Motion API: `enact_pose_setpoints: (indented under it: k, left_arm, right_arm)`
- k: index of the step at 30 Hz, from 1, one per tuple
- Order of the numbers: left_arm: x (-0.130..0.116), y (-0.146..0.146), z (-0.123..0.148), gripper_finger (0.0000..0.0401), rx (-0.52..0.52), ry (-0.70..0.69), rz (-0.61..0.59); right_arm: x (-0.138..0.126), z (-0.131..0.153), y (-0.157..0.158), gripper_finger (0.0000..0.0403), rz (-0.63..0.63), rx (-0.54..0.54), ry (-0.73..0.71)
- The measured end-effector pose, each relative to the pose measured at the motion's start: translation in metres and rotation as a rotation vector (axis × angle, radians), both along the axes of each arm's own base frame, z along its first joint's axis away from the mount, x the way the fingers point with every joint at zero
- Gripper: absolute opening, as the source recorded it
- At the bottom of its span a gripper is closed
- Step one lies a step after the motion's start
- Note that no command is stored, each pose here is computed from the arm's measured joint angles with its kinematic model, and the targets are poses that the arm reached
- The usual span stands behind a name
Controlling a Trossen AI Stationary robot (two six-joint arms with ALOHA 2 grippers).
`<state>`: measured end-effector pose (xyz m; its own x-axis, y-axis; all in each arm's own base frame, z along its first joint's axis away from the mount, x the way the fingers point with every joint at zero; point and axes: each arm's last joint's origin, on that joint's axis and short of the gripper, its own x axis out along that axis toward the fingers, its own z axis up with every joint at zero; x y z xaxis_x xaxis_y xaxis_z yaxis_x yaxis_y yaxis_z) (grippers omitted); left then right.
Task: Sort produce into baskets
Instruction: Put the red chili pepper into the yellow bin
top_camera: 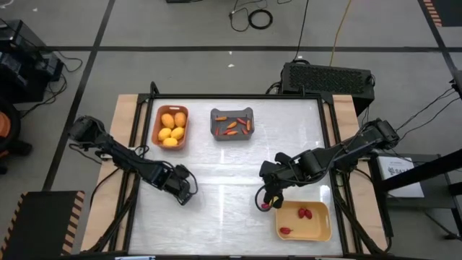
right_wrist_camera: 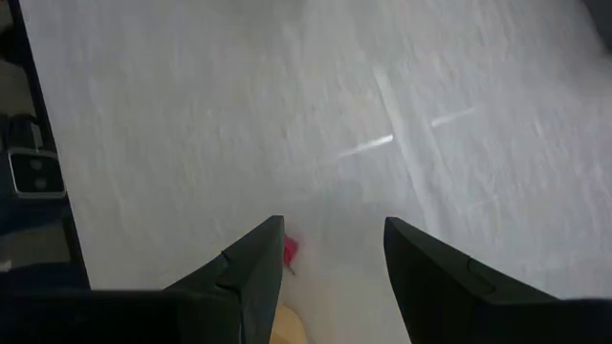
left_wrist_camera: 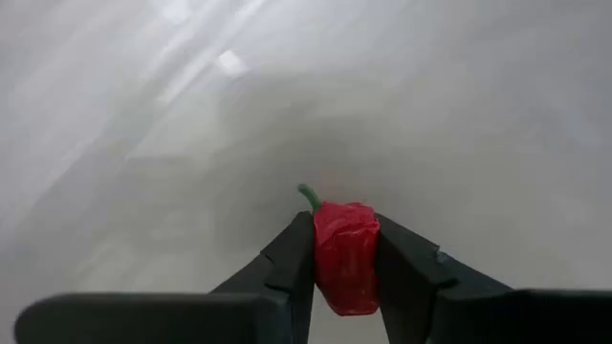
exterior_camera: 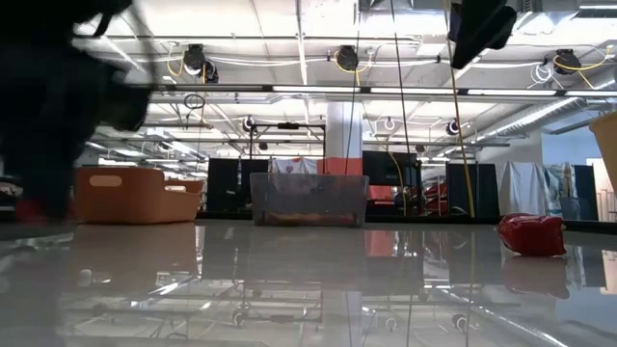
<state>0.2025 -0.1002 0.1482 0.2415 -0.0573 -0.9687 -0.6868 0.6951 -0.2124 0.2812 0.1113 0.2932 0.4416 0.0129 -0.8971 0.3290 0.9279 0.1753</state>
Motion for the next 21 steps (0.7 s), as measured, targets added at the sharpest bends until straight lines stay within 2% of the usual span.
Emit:
enact_pose_setpoints:
  k: [4, 7, 10, 13, 17, 21]
  left_arm:
    - [0.022, -0.005, 0.014, 0.0094, -0.024, -0.207, -0.156]
    - [0.046, -0.009, 0.033, 0.0094, -0.028, -0.474, -0.291]
    - [0.064, -0.004, 0.05, 0.0094, 0.06, -0.692, -0.388]
    - [0.081, 0.006, 0.068, 0.0094, 0.173, -0.88, -0.435]
    - [0.111, 0.015, 0.079, 0.0094, 0.286, -0.965, -0.539]
    - [0.156, 0.012, 0.084, 0.0114, 0.301, -1.006, -0.637]
  right_arm:
    - [-0.004, -0.002, 0.0, 0.0173, -0.012, 0.034, 0.06]
    - [-0.01, -0.004, 0.002, 0.0173, -0.036, 0.081, 0.122]
    - [-0.017, -0.005, 0.006, 0.0173, -0.079, 0.125, 0.197]
    - [-0.028, -0.007, 0.014, 0.0173, -0.162, 0.143, 0.274]
    - [-0.048, -0.004, 0.035, 0.0173, -0.219, 0.152, 0.306]
    - [-0.072, 0.006, 0.055, 0.0173, -0.284, 0.168, 0.255]
